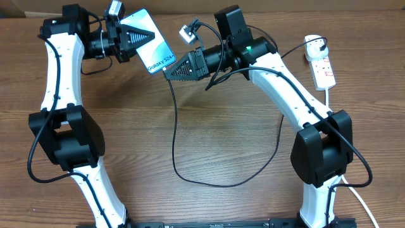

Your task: Plug charger to phone and switch on socket

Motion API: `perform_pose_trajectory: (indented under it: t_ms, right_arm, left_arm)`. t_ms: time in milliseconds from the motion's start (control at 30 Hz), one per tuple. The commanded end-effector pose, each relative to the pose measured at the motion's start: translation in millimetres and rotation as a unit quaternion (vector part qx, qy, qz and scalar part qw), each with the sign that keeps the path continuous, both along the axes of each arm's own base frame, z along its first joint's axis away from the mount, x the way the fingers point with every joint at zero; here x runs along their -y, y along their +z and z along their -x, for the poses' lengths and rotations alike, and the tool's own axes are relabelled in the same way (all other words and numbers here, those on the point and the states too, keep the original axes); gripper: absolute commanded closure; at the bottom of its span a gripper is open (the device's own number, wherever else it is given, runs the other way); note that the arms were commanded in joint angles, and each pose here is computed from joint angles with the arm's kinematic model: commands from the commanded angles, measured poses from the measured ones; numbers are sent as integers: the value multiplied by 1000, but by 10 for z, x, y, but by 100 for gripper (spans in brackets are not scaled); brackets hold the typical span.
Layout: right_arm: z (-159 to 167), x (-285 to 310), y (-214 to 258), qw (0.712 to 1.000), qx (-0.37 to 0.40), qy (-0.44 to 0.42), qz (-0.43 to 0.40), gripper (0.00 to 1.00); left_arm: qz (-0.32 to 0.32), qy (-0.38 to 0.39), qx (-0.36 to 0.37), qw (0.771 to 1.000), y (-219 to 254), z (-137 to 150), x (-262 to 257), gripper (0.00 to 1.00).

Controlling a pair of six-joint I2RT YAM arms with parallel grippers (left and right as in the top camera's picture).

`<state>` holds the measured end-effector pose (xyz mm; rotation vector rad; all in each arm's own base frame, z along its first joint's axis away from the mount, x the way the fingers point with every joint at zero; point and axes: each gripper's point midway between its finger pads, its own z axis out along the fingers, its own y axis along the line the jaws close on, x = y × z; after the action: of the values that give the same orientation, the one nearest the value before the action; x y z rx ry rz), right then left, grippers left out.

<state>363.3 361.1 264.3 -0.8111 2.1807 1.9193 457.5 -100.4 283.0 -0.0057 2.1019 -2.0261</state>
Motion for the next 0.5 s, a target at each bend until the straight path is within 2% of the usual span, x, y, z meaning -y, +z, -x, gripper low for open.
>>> perform_pose_trajectory:
  t_ms: [0,467]
  right_arm:
    - [-48,10,26,1000,0,-7,-1,96]
    - [-113,39,-5,1000,4,-21,7,96]
  left_arm:
    - [14,-4,25,1000,120,28,23,96]
    - [-1,-6,30,1000,68,65,56,96]
